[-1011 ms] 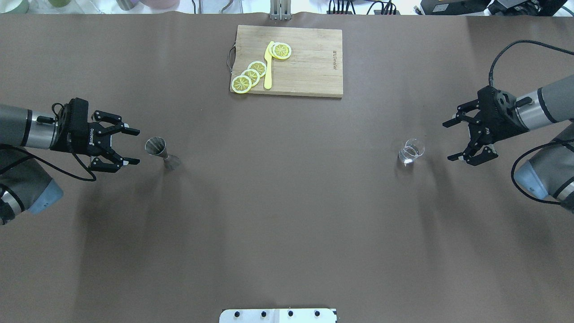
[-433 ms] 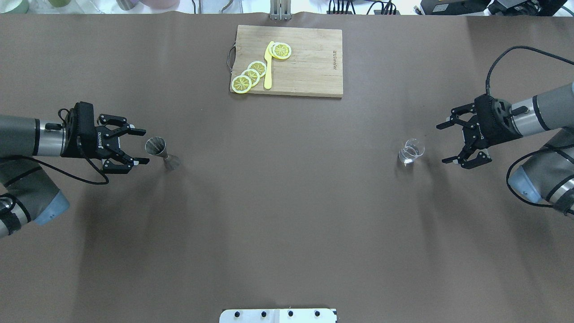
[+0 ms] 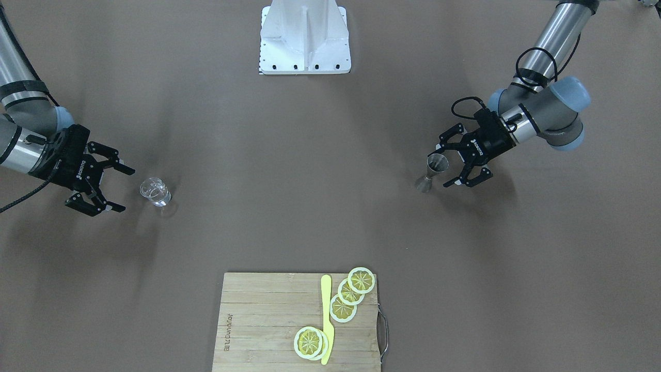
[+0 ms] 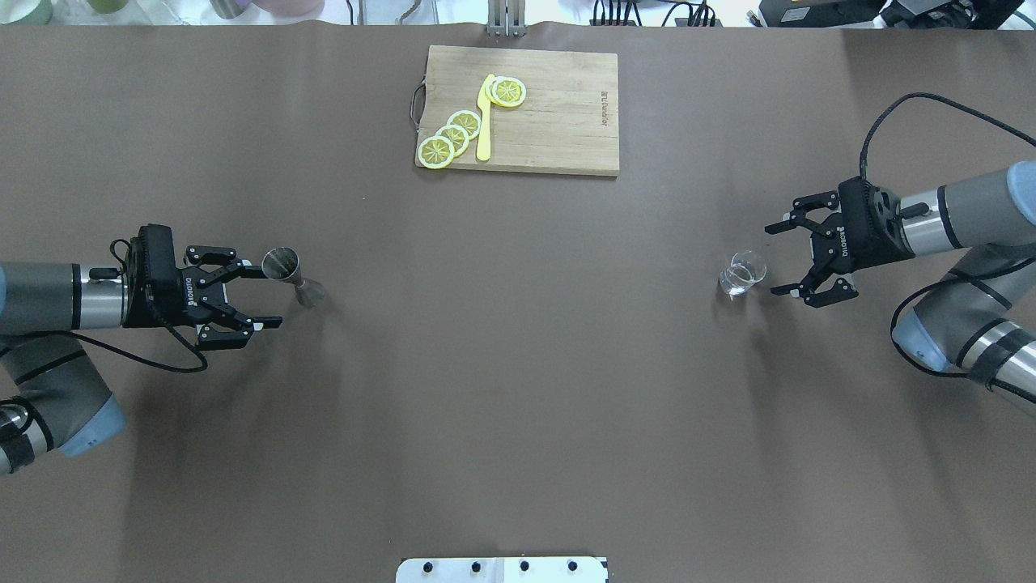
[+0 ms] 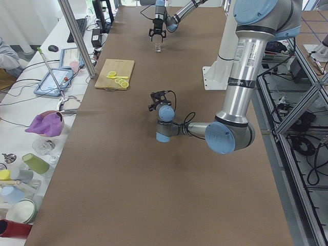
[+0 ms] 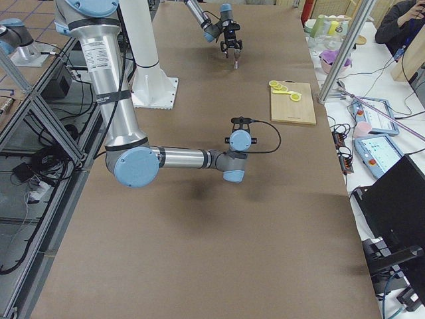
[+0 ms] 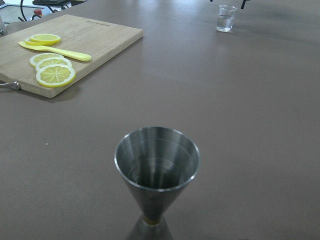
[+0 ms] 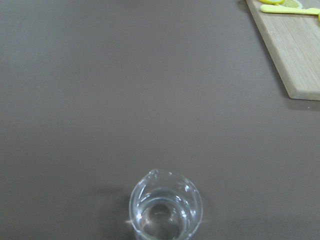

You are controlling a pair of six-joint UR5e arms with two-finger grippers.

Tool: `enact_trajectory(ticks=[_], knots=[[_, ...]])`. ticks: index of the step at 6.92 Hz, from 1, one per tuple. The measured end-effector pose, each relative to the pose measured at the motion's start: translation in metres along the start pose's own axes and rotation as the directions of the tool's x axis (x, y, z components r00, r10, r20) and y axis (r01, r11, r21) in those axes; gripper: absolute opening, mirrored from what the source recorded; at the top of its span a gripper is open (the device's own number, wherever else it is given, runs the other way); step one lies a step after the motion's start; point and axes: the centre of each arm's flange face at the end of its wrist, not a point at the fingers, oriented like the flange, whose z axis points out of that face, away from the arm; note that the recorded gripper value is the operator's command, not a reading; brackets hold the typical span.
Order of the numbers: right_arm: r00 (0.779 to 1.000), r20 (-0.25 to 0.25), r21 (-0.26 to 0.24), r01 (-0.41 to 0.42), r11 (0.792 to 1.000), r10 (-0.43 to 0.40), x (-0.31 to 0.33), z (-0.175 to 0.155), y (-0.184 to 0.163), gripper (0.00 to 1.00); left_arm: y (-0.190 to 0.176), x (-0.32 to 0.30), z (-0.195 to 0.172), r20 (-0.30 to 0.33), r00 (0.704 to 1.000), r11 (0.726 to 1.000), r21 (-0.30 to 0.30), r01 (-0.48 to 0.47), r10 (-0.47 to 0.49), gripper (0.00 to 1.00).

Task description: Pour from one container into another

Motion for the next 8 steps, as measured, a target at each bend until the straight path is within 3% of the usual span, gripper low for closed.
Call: enact_trajectory(ticks=[3, 8], knots=[[1.000, 0.004, 0.059, -0.026, 0.998, 0.026, -0.017, 0.010, 0.010, 1.00, -0.001, -0.004, 0.003, 0.064, 0.997, 0.999, 0.024, 0.029, -0.030, 0.84], [0.999, -0.030, 0.098, -0.013, 0.995, 0.017, 0.000, 0.037, 0.018, 1.00, -0.006, 0.000, 0.022, 0.060, 0.997, 0.998, 0.029, 0.047, -0.049, 0.80]])
